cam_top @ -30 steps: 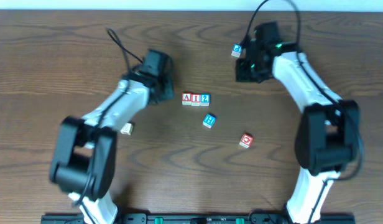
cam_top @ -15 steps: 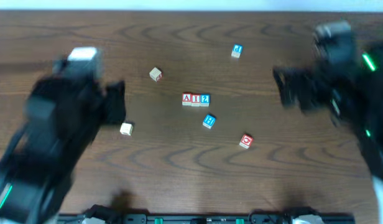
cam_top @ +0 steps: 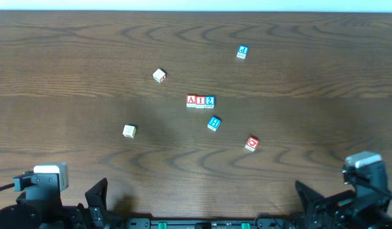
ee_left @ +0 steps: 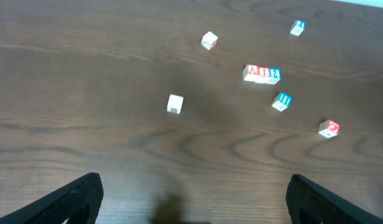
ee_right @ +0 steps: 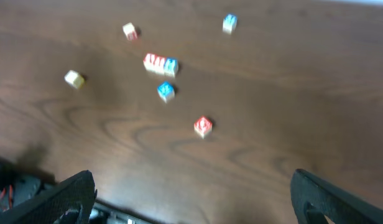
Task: Spell out Ai2
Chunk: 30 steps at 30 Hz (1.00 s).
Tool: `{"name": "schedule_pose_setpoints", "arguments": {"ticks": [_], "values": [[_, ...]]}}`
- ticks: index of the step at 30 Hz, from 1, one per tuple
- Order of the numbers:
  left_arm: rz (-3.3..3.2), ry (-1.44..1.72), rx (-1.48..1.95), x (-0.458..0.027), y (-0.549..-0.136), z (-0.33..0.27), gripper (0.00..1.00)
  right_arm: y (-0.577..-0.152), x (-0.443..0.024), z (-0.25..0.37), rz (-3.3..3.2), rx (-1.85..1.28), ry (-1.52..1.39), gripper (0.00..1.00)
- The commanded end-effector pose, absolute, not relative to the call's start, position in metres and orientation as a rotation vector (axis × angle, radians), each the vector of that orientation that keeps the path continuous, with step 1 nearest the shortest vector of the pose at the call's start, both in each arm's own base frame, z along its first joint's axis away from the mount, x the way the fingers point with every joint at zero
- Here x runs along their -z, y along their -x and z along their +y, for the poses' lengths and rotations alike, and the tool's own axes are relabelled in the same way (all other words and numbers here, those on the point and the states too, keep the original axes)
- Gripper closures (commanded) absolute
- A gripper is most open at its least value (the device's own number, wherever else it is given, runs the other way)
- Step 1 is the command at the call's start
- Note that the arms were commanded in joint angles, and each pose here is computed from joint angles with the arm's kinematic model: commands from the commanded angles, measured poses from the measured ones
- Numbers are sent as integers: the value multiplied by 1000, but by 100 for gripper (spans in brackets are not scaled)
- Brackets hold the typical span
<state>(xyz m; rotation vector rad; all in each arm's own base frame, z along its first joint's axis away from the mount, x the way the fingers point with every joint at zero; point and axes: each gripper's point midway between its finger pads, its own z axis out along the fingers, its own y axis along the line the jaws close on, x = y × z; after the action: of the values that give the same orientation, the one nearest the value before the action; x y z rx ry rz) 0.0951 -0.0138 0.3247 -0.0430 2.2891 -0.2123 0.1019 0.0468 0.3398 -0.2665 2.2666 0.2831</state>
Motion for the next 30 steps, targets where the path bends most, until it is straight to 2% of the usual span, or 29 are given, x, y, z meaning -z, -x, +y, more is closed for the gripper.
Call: {"name": "schedule_pose_setpoints", "arguments": {"ticks": [1,21,26,30], "values": [[2291,74,233,-322,-93,-14,5,-96,-333,46,2270,-284,272,1],[2299,148,262,-320,-91,-13,5,-86,-322,45,2336,-297,255,1],[2226,232,197,-324,-88,1,5,-86,-322,45,2336,-297,255,1],[2080,208,92,-325,-102,10,5,-86,-322,45,2336,-297,255,1]]}}
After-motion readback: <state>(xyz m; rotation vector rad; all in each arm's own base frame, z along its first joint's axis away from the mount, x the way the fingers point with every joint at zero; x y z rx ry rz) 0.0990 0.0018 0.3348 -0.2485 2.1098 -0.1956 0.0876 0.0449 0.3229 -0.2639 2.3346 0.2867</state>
